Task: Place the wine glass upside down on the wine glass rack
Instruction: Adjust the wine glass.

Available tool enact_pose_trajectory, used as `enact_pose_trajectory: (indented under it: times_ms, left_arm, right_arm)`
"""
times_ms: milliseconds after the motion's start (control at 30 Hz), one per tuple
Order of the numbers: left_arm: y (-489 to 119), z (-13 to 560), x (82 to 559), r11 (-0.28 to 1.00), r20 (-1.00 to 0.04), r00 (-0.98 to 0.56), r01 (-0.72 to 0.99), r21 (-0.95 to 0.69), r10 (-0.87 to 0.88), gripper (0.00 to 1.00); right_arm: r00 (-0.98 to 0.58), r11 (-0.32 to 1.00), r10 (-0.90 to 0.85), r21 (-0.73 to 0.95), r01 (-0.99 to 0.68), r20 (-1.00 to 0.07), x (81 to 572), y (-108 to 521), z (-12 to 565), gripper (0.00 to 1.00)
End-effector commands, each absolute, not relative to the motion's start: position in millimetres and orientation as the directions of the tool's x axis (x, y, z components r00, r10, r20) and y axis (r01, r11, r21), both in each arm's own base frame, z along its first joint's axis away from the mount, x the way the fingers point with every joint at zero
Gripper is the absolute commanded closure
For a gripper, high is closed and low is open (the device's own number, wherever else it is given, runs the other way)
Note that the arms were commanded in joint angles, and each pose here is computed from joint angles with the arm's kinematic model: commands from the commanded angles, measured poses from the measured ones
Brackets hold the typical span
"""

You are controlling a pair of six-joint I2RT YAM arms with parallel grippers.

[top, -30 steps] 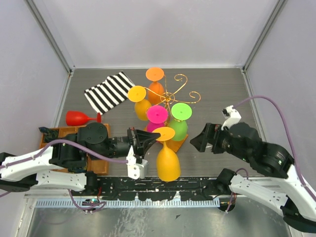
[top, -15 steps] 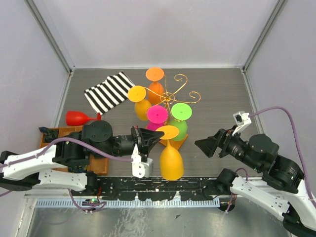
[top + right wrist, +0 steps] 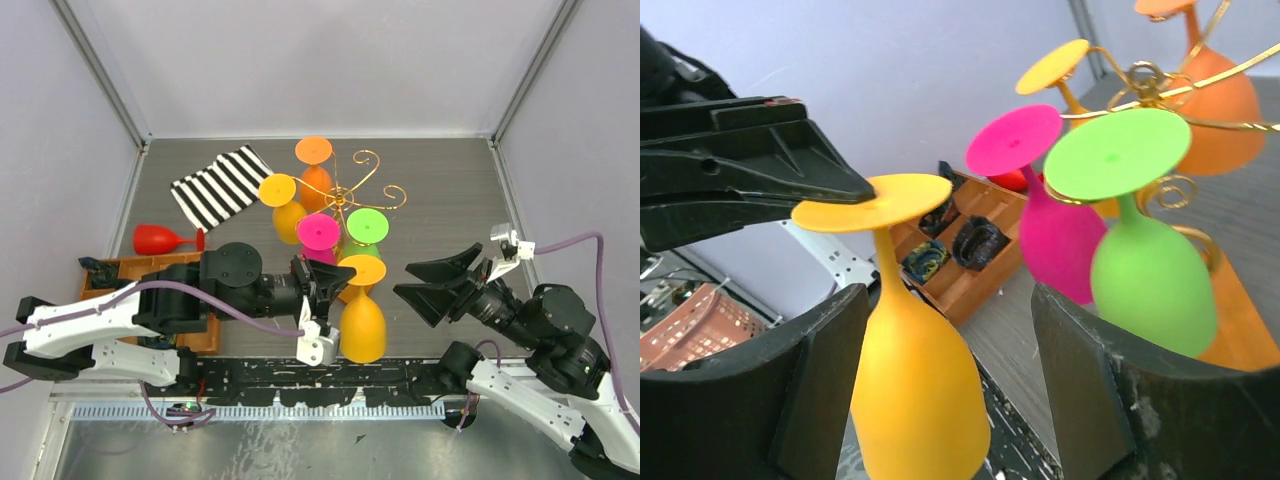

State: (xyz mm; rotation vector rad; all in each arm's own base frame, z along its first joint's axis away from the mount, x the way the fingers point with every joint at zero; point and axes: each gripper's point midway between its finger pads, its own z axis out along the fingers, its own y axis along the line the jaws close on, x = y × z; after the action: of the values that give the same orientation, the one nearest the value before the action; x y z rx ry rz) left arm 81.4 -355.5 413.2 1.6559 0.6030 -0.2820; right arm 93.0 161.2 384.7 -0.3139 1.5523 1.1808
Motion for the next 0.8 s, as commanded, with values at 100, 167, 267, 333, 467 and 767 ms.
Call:
enact_pose_trajectory:
  times_ms: [100, 167, 267, 333, 467, 767]
  left_arm:
    - [-358, 446, 78, -0.006, -0.493, 0.853, 0.501, 0.865, 0.171, 1.00]
    - [-358, 447, 77, -0.002, -0.492, 0.854, 0.500, 0.866, 0.167, 1.00]
    - [-359, 447, 77, -0.001, -0.490, 0.855, 0.497, 0.868, 0.167, 1.00]
    - [-359, 446, 78, -0.001, -0.487, 0.856, 0.494, 0.869, 0.172, 1.00]
    - [-359, 445, 78, -0.004, -0.483, 0.858, 0.491, 0.871, 0.175, 1.00]
    - [-362, 449, 83, 0.034, -0.476, 0.858, 0.479, 0.877, 0.191, 1.00]
  right_arm:
    - [-0.290, 0.288, 0.409, 0.424, -0.858, -0.865, 84, 195, 401, 0.35]
    - [-0.295, 0.259, 0.406, 0.418, -0.871, -0.865, 84, 202, 400, 0.38]
    - [-0.296, 0.209, 0.412, 0.405, -0.890, -0.862, 80, 210, 403, 0.40]
    - [-0.294, 0.186, 0.418, 0.398, -0.898, -0.859, 78, 212, 405, 0.40]
    - [-0.288, 0.174, 0.430, 0.392, -0.903, -0.855, 77, 212, 406, 0.40]
    - [-0.335, 0.136, 0.435, 0.428, -0.893, -0.836, 81, 224, 392, 0.52]
